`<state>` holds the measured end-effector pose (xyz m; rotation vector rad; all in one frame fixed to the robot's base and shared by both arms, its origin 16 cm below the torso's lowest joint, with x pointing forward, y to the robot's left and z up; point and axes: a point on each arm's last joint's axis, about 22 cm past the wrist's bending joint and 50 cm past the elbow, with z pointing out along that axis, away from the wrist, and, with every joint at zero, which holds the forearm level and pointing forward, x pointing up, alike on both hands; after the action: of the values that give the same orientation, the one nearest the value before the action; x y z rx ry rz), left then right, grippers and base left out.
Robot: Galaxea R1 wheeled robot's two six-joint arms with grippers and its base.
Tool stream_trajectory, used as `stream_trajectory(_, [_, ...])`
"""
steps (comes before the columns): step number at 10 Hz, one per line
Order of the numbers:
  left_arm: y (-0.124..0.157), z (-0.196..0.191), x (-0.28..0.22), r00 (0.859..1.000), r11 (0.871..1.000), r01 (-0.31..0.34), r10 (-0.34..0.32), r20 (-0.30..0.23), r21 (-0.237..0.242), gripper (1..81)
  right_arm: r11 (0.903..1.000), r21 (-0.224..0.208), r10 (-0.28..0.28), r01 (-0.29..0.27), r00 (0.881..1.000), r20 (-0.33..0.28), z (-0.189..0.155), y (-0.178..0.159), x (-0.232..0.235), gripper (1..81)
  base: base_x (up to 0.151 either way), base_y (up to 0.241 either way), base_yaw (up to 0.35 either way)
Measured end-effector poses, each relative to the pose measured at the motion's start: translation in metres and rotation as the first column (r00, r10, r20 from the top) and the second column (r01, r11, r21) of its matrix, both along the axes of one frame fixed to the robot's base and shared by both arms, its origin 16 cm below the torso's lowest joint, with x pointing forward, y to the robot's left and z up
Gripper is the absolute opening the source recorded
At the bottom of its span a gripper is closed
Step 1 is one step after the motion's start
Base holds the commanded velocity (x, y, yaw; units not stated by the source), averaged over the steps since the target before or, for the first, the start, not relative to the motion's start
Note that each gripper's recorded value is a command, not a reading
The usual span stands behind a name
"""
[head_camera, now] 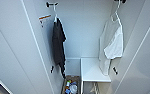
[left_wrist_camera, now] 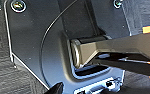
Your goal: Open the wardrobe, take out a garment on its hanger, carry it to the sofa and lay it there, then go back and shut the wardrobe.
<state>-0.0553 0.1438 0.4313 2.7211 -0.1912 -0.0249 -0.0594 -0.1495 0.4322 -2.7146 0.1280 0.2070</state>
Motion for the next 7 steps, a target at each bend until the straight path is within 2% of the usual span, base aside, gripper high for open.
stream_trajectory(1, [-0.003, 0.005, 0.0, 1.0, 1.0, 0.001, -0.001, 0.0, -0.026, 81.1, 0.9998, 0.019, 0.0, 0.0, 1.0, 0.002, 0.004, 0.001, -0.002, 81.1, 0.0, 0.0, 0.0])
stream_trajectory(2, [0.0, 0.008, 0.0, 1.0, 0.999, 0.002, -0.002, 0.0, -0.039, 81.1, 0.9998, 0.018, 0.001, -0.001, 1.0, -0.001, 0.005, -0.006, -0.007, 81.1, 0.0, 0.0, 0.0])
stream_trajectory(4, [0.016, 0.009, -0.005, 1.0, 0.999, 0.009, -0.009, 0.003, -0.031, 81.1, 0.9999, 0.009, 0.008, -0.008, 1.0, -0.001, 0.006, -0.015, -0.016, 81.1, 0.0, 0.0, 0.0])
stream_trajectory(5, [0.017, 0.009, -0.002, 1.0, 0.999, 0.012, -0.012, 0.017, -0.03, 81.1, 0.9999, 0.013, 0.008, -0.009, 1.0, 0.026, 0.006, -0.011, -0.005, 81.1, 0.0, 0.0, 0.0])
stream_trajectory(7, [0.01, 0.009, 0.023, 0.997, 0.999, 0.015, -0.012, 0.08, -0.038, 81.1, 0.9997, 0.024, 0.007, -0.009, 0.995, 0.096, 0.006, -0.003, 0.023, 81.1, 0.0, 0.0, 0.0])
